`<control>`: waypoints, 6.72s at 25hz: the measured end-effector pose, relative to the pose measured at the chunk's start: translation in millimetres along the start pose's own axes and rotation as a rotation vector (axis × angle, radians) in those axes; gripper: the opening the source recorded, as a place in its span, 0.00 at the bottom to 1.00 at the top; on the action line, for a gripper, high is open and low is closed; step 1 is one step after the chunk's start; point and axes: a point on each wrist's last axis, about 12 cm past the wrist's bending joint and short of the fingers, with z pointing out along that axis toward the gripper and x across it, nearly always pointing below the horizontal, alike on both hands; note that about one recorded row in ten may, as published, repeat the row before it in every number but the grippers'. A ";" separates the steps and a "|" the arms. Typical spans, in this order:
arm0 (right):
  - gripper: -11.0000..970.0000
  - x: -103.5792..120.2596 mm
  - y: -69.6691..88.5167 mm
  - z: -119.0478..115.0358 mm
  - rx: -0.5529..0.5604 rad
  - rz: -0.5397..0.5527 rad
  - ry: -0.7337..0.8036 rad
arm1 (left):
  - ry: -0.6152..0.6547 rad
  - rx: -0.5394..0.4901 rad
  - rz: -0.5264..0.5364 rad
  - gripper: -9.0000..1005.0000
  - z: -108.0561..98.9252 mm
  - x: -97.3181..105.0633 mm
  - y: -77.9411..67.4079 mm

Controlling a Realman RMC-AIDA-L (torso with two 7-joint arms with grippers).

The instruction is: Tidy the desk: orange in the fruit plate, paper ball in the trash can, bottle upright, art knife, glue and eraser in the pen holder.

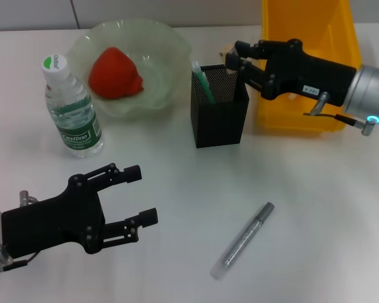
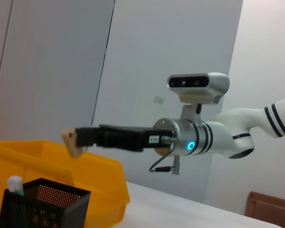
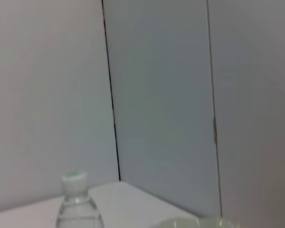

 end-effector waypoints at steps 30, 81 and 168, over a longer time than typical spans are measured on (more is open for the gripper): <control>0.42 5.1 1.1 2.5 0.000 -0.002 0.042 | -0.002 -0.002 -0.005 0.80 -0.7 0.2 -0.4; 0.85 -61.2 30.0 -13.2 -0.685 -0.172 0.461 | 0.032 0.004 0.000 0.80 -7.1 -1.8 3.3; 0.22 -22.5 92.0 77.5 -0.920 -0.778 0.950 | 0.043 -0.009 -0.045 0.80 -9.2 -2.8 6.6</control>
